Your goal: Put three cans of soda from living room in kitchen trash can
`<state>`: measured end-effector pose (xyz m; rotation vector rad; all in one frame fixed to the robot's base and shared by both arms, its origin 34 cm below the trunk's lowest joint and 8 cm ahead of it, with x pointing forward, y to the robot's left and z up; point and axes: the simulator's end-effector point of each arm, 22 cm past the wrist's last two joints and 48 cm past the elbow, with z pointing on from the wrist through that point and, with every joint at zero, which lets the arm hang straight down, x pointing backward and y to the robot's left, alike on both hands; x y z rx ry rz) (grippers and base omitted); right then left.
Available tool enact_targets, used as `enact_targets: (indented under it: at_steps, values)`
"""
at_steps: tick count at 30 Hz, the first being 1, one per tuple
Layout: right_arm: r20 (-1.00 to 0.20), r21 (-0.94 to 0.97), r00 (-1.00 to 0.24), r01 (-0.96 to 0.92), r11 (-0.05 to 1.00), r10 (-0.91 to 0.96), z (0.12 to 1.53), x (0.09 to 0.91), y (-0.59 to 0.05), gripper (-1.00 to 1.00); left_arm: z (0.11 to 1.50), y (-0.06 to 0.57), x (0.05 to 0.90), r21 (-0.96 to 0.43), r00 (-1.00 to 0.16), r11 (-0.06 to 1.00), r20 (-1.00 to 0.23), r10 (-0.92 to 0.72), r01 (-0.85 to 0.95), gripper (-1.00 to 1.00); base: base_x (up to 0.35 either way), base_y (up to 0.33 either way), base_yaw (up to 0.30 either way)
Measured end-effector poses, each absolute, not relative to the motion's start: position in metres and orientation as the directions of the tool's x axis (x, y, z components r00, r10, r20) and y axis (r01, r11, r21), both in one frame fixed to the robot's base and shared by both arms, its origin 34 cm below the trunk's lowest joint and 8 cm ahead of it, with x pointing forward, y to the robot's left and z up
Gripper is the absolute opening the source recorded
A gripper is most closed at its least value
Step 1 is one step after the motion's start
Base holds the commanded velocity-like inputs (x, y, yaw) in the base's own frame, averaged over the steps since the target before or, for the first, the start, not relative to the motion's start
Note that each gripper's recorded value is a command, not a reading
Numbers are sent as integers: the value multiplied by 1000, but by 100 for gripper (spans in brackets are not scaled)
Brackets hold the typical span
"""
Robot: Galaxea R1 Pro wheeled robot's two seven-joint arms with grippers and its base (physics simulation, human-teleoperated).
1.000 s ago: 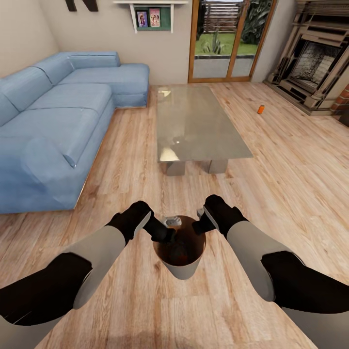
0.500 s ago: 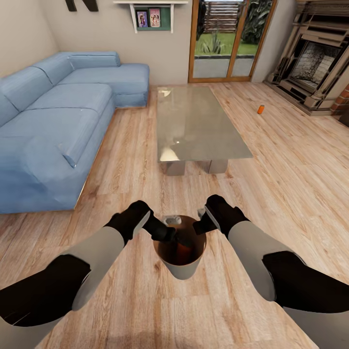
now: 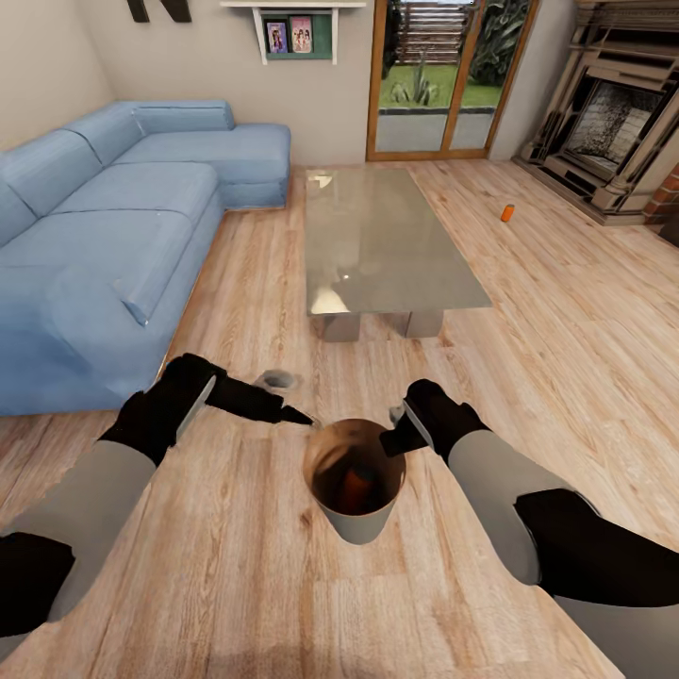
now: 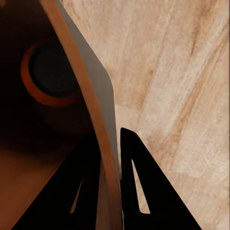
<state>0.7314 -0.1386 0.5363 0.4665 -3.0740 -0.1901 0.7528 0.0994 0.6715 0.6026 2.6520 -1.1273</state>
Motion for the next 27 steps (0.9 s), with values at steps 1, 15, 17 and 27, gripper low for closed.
enact_targets:
  at_steps: [1,15,17,27]
  values:
    - [9,121,-955,-295,948,-298,536,731,-140,-100,678,120,753,-653,-900,621,-335,279,435,100,0,0,0]
    - [53,-44,-988,-150,988,-147,530,733,-311,-100,656,285,787,-497,-862,806,-506,33,322,100,0,0,0]
    - [53,14,-998,-21,1000,-22,534,726,-352,-100,625,308,781,-381,-853,878,-520,56,289,100,0,0,0]
    - [89,-132,-991,83,988,95,539,672,-493,-100,557,320,740,-236,-859,943,-504,87,233,100,104,0,0]
